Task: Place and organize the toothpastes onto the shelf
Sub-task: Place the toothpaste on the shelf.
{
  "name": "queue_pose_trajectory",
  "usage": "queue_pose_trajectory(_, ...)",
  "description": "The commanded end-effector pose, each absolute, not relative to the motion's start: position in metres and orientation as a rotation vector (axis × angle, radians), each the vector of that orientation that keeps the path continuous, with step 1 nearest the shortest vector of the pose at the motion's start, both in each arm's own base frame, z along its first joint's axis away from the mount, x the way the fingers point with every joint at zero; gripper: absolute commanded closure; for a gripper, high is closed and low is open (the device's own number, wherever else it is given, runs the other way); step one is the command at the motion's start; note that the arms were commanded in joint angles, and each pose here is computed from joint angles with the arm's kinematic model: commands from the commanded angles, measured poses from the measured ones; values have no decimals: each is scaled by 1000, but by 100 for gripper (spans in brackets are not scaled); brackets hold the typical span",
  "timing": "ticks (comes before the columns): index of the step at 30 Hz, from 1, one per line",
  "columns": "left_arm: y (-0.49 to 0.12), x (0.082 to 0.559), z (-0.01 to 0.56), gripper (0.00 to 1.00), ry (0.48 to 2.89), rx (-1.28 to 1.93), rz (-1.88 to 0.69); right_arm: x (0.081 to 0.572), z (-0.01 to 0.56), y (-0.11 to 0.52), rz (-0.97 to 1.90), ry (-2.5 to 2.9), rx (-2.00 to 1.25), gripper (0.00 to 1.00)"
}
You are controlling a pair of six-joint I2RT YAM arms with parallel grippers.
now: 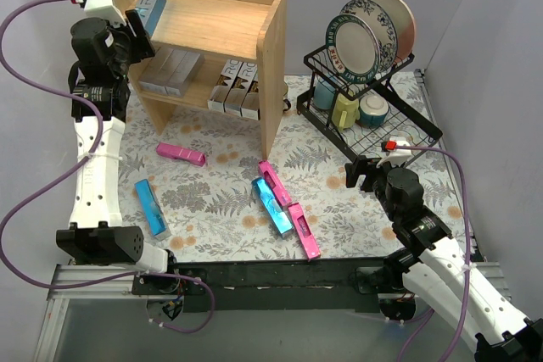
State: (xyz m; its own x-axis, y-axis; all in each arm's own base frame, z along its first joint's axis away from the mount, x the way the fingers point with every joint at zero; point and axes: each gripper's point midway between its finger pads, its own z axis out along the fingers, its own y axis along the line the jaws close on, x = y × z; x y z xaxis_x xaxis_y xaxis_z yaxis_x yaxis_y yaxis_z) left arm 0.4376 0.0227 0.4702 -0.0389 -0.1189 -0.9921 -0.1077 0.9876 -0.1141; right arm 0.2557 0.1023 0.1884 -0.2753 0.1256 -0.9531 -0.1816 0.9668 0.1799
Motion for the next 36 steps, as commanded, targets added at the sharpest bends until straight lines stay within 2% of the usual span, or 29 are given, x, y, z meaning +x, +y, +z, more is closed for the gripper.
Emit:
queue_pose_trajectory(1, 36, 436, 502, 45, 1520, -181, 58, 259, 206, 105, 322, 1763, -28, 11)
queue_pose_trajectory(5, 45, 449, 503, 49, 1520, -190, 86, 260, 205, 105, 321, 1764, -29, 11)
queue_pose_trajectory(12, 62, 463, 490, 48, 1537, -200, 133, 260, 204, 106, 321, 1767, -33, 11)
queue_pose_trajectory(17, 64, 466, 490, 31, 1524, -196, 129, 260, 204, 106, 320, 1767, -34, 11)
queue_pose_trajectory(19, 69, 465, 494, 28, 1507, -216, 148, 259, 204, 106, 323, 1766, -34, 11)
queue_pose_trajectory(36, 76, 450, 511, 16, 1429, -316, 132, 259, 206, 106, 323, 1763, -35, 11)
